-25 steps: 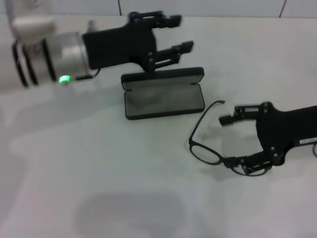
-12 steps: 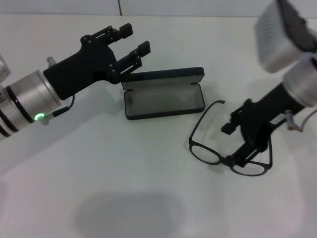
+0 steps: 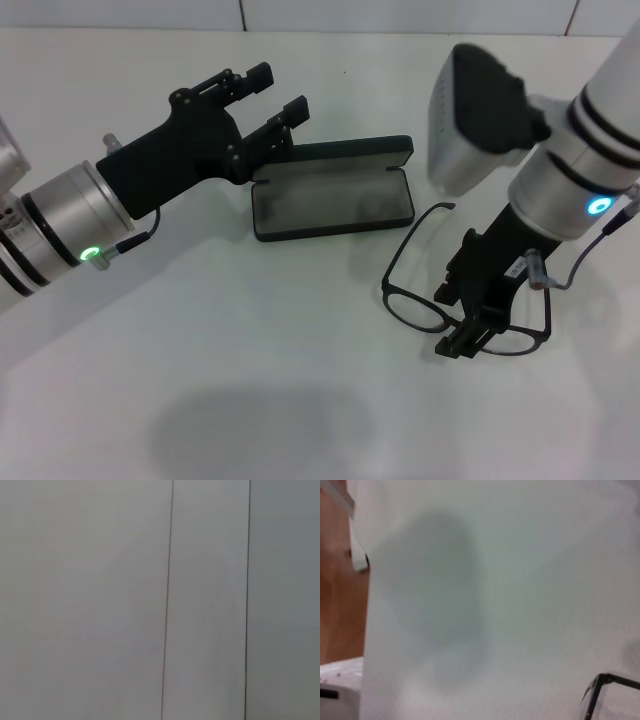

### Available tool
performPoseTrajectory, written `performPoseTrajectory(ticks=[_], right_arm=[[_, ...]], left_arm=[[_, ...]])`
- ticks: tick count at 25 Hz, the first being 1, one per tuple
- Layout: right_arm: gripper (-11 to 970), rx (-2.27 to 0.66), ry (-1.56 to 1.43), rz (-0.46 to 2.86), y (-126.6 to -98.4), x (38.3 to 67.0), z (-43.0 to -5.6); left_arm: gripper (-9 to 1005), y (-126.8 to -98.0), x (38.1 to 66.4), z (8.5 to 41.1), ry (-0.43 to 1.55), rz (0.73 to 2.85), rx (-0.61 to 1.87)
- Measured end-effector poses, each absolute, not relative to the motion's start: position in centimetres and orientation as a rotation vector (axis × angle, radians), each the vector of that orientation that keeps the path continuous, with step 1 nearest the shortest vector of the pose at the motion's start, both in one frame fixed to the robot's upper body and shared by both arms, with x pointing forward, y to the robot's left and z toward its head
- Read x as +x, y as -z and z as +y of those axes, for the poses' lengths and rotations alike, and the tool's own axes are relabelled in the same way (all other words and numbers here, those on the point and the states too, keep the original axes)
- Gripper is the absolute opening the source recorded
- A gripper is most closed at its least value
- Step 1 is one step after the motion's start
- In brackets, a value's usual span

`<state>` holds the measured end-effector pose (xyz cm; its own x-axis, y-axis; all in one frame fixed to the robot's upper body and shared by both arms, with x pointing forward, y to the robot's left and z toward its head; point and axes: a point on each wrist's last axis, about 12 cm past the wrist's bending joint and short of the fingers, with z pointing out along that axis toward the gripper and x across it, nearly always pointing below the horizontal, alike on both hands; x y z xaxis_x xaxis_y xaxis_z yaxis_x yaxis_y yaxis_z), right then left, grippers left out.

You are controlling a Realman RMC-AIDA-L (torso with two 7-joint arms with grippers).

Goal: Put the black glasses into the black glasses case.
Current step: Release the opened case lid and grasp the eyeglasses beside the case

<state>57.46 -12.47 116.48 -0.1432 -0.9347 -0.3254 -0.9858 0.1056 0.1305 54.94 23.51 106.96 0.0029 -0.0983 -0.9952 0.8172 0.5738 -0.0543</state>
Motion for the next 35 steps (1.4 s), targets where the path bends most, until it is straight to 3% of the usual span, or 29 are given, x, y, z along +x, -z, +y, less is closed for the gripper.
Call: performPoseTrajectory(ticks=[18,23,26,31,35], right_arm=[[511,-1.988,-0.393,2.238,-114.7,57.0,-11.8],[313,-1.991,-0.388,2.216,-114.9,57.1,-11.8],[250,-1.987,-0.384,2.205,-115.2,57.2,-12.1],[156,-1.985,-0.472,2.161,-117.1,57.2,-14.1],[108,-1.849,-0.647,2.056,-119.9,57.0,-17.9]], left_arm=[[574,-106.7,54.7,23.3,0.821,1.395,0.673],[573,-106.8,54.8,23.2,0.824,1.393,0.674],[572,-106.8,54.8,23.2,0.828,1.394,0.672],[572,-107.0,54.9,23.1,0.849,1.395,0.653],[571,-107.6,55.2,22.8,0.895,1.383,0.650]])
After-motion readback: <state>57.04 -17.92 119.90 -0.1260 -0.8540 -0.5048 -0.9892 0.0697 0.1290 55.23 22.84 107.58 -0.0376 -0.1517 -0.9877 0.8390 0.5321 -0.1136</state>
